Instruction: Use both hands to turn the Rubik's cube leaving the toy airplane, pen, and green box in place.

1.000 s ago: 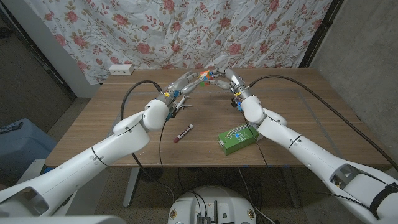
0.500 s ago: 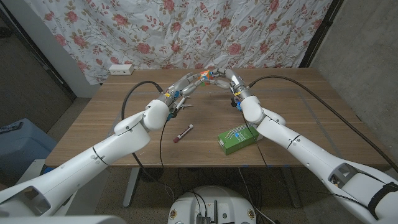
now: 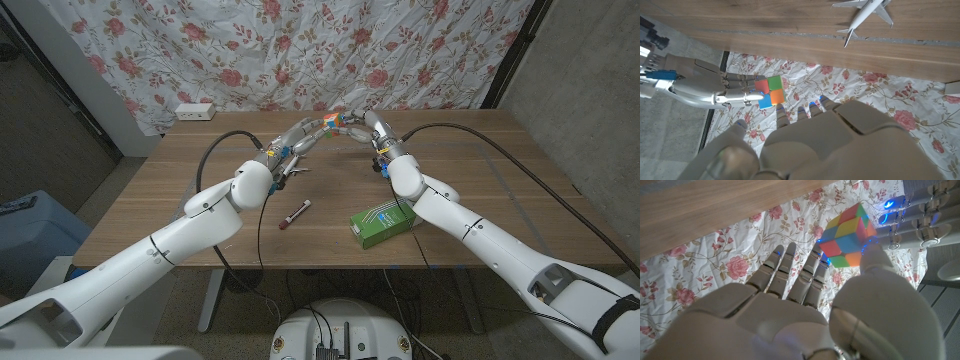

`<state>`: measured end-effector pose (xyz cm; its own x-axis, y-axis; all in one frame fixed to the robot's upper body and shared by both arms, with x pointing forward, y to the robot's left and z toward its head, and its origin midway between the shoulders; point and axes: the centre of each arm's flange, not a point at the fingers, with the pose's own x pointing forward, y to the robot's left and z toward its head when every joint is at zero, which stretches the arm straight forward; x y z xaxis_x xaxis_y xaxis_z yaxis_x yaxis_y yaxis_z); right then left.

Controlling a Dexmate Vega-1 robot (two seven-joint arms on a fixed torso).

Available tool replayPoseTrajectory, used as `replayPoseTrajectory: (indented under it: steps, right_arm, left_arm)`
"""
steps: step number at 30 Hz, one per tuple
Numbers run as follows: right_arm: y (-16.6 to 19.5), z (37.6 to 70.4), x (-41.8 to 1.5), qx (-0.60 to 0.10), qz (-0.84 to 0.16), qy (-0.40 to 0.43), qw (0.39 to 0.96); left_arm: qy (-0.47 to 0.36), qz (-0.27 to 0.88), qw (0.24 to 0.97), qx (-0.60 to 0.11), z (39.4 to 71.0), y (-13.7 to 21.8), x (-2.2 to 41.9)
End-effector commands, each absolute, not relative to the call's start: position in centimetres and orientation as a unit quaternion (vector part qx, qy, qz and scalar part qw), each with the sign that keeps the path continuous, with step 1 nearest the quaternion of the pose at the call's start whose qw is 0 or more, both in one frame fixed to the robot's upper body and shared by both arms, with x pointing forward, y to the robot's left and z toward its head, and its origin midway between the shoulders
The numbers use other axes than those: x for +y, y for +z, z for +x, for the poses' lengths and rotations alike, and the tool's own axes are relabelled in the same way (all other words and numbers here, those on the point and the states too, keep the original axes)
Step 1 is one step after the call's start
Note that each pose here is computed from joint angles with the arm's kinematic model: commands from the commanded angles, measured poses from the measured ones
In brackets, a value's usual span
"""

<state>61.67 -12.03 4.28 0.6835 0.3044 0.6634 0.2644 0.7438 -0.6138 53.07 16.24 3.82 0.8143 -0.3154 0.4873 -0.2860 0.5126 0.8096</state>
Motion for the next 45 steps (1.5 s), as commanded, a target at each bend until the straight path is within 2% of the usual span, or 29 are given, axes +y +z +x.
replayPoseTrajectory:
  steps: [1,45]
  right_arm:
    - [4.2,61.46,-12.31,-0.396,-0.351,0.007,0.848]
    - [4.03,61.11,-11.56,-0.389,-0.305,-0.012,0.869]
  left_arm:
    - [-0.014,0.495,0.815,-0.301,53.12,3.78,15.98]
    - [-0.033,0.498,0.812,-0.302,53.65,3.53,15.58]
